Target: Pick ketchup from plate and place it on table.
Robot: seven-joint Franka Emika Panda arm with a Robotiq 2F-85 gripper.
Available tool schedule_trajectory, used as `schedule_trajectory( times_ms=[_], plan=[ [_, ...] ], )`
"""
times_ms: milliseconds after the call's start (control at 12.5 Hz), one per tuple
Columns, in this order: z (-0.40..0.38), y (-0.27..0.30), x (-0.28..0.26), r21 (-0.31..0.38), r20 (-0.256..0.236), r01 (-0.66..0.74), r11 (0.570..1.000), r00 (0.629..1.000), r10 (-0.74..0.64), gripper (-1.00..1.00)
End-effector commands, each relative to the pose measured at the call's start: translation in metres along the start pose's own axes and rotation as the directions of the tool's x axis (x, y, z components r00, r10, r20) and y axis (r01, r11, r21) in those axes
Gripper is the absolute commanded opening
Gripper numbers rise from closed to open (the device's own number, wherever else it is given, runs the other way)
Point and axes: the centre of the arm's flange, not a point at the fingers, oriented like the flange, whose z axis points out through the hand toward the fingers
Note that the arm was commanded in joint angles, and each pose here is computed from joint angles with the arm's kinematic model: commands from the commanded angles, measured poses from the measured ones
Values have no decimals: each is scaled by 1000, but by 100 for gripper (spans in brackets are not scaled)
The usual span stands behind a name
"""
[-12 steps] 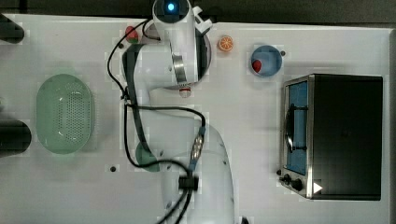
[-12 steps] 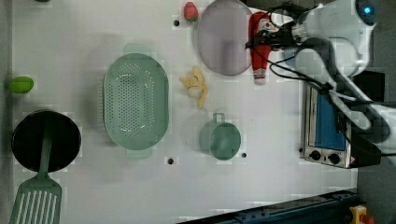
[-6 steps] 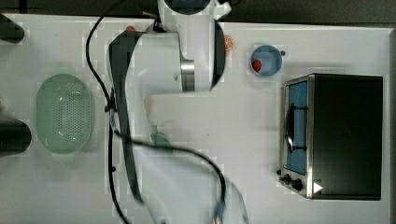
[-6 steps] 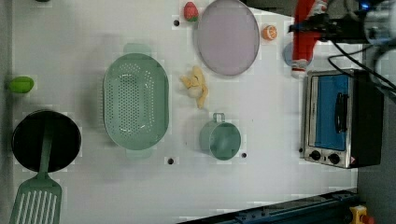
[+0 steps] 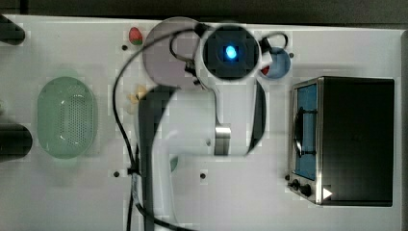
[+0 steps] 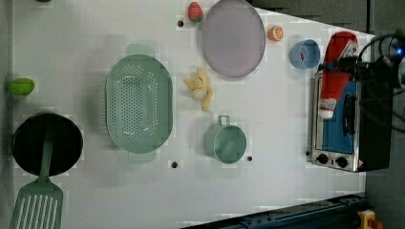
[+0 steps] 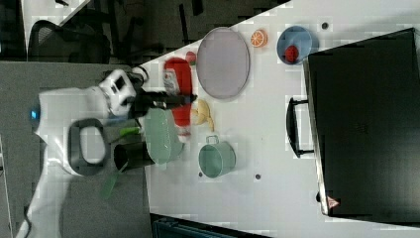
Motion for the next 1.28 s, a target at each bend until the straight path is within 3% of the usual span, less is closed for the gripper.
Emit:
schedule_trajectory(
  times_ms=[80,640,720,880,960,1040,1280],
  plan=[
    [47,23,-35,-17,66,-16,1000,998,18,19],
    [162,41,-93,-30,146,-24,999,989,28,19],
    [176,42,-95,-30,157,-25,999,987,30,27],
    [199,42,-98,-29,171,-26,999,985,31,71],
    [204,42,-97,-25,164,-27,999,986,31,93],
    [201,42,-94,-21,149,-29,999,988,32,100],
    [152,37,-74,-8,74,-53,999,996,54,100]
  ],
)
